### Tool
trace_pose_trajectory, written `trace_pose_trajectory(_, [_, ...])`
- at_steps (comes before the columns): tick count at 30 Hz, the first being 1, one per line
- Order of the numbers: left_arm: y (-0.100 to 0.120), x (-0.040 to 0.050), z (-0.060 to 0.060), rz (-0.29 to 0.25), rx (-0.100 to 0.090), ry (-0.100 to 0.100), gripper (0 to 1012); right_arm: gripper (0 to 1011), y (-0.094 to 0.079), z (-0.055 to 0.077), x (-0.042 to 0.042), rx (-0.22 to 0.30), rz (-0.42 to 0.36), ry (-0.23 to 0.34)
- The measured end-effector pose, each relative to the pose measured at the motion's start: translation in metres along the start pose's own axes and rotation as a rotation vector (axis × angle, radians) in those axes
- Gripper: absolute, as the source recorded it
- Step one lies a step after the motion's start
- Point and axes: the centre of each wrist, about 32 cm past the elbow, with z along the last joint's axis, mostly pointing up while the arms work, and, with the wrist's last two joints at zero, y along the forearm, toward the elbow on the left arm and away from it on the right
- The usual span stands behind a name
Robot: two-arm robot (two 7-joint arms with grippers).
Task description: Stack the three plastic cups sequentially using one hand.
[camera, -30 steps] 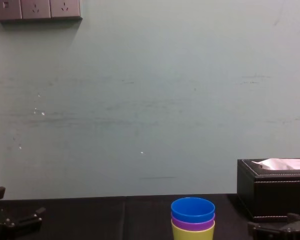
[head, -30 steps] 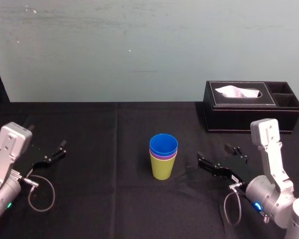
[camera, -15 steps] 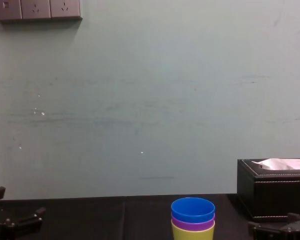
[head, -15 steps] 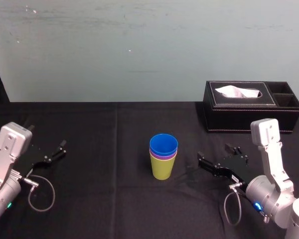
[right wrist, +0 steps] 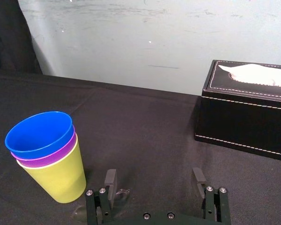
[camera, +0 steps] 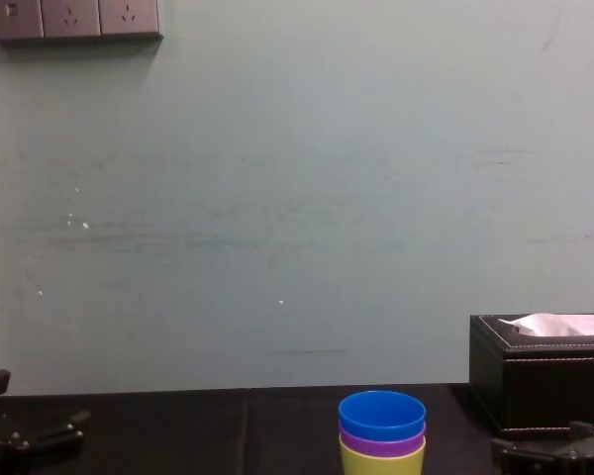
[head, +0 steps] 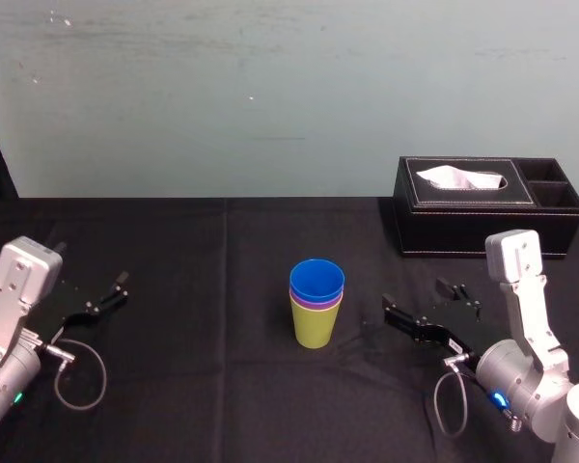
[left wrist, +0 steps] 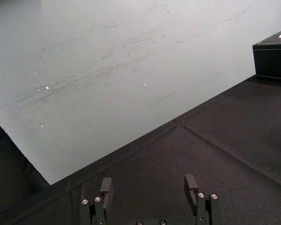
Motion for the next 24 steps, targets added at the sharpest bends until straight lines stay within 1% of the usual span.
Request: trace_pose_trajectory(24, [0.0, 0.0, 0.0, 0.0, 0.0, 0.0, 1000, 1003, 0.0, -0.0001, 0.0, 0.0, 0.0, 0.0])
